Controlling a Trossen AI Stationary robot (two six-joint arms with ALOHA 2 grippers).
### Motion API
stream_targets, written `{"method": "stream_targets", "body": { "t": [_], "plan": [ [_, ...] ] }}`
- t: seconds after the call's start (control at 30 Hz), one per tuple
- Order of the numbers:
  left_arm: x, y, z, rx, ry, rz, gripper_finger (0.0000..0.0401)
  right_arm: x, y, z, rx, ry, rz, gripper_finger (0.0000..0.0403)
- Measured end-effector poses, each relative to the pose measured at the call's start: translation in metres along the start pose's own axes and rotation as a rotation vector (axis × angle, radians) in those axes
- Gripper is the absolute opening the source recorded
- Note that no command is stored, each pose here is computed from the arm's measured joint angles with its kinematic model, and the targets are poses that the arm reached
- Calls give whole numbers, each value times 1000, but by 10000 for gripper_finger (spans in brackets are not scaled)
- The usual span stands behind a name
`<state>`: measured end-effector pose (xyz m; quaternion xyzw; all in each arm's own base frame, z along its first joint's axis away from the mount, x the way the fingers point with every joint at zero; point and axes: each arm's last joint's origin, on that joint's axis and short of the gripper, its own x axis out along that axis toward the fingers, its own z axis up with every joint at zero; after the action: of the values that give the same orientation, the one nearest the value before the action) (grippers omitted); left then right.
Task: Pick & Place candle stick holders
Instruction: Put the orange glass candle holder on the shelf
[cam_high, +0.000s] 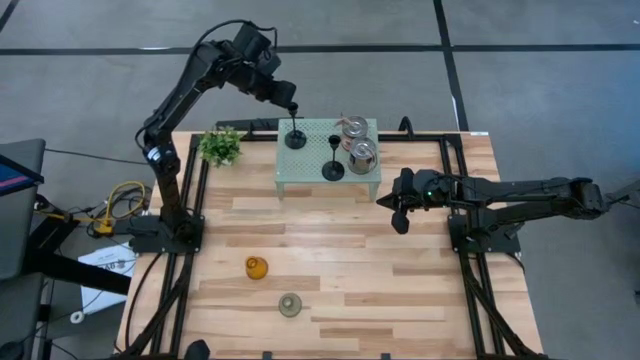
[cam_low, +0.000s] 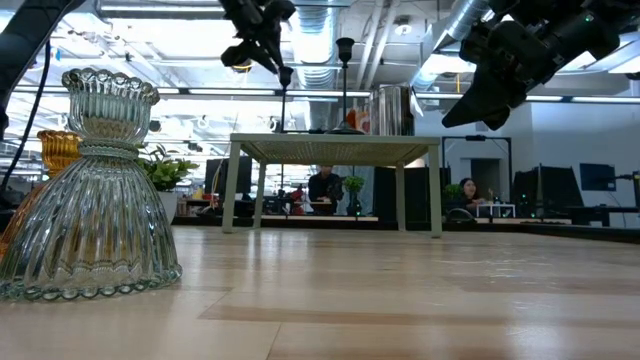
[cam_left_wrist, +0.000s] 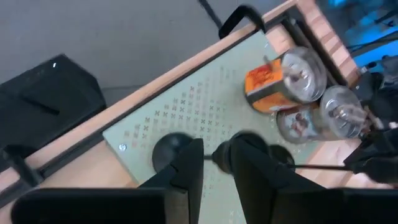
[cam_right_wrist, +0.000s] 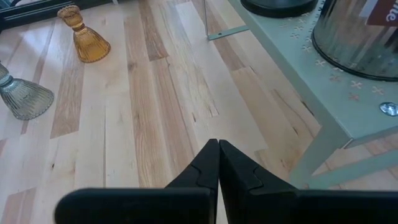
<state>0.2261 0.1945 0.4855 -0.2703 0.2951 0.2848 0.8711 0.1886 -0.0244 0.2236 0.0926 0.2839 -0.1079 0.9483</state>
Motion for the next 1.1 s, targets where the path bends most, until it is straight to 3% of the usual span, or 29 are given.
{"method": "stream_targets", "body": {
  "t": [0.17,0.3,0.6,0.77,1.1],
  "plan": [
    [-17,-5,6,25,-124,-31,82,0,0,0,0,0,0,0],
    [-47,-11,3,66,-226,-68,81,0,0,0,0,0,0,0],
    [-119,-43,-30,286,-348,-221,80,0,0,0,-2,0,0,0],
    [-144,-60,-49,403,-410,-219,80,-4,0,2,-42,-23,9,0],
    [-152,-83,-65,484,-404,-305,80,-45,8,7,-60,-155,251,0]
  ]
}}
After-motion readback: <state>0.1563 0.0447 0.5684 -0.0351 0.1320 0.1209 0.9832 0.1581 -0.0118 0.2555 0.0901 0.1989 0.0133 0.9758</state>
